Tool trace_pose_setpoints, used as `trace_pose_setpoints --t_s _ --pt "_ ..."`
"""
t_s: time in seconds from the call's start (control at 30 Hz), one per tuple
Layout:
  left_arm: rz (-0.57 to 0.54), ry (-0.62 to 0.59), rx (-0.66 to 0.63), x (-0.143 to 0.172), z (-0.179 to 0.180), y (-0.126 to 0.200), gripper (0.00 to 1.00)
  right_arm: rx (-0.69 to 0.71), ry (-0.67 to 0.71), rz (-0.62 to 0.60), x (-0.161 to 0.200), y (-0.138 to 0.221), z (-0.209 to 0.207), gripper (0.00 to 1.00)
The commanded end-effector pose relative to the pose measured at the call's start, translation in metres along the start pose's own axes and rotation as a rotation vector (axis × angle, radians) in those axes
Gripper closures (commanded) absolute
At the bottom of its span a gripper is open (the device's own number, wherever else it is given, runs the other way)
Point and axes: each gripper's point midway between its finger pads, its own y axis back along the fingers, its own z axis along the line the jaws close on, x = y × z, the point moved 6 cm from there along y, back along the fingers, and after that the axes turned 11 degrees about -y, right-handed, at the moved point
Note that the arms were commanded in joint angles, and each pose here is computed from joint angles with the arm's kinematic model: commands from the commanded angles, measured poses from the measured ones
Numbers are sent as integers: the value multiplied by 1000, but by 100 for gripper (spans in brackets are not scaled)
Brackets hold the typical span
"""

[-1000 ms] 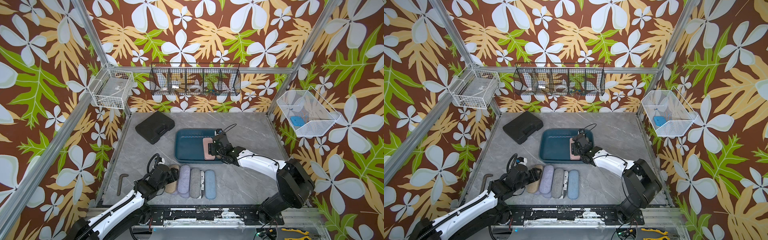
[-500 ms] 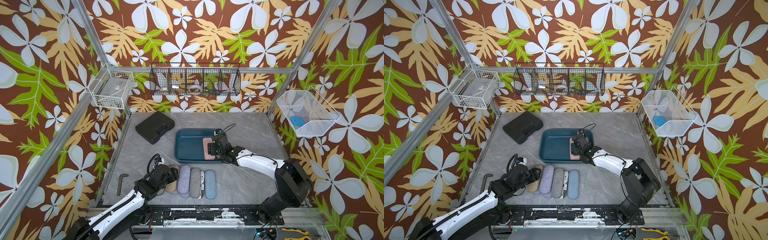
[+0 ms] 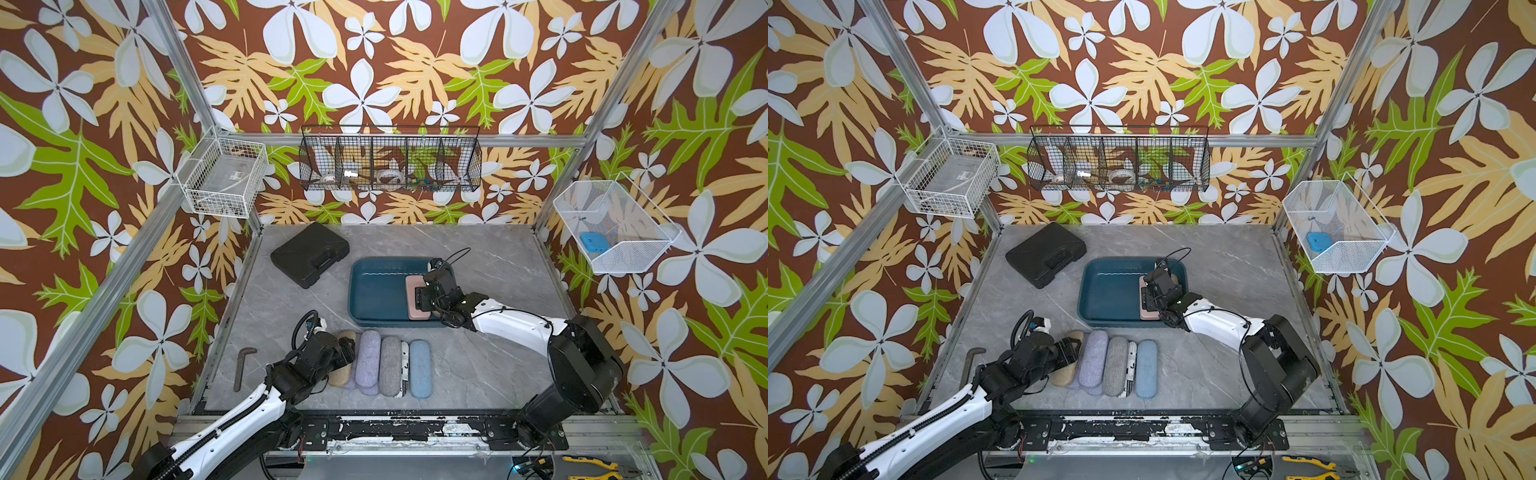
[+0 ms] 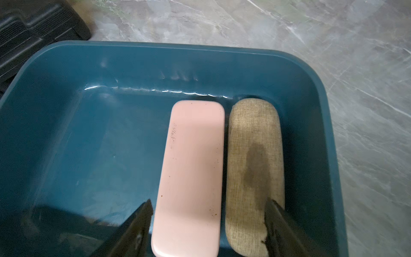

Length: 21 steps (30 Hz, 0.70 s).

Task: Put the glasses cases into the storage boxes
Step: Pick up the glasses case.

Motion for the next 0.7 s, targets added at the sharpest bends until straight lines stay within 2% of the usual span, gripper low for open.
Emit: trace_pose_setpoints --t_s 0.0,0.67 --pt "14 -2 -28 3 4 1 21 -5 -11 -4 -2 -1 2 22" --pt "3 -26 -52 9 0 -2 20 -4 -11 6 0 -8 0 22"
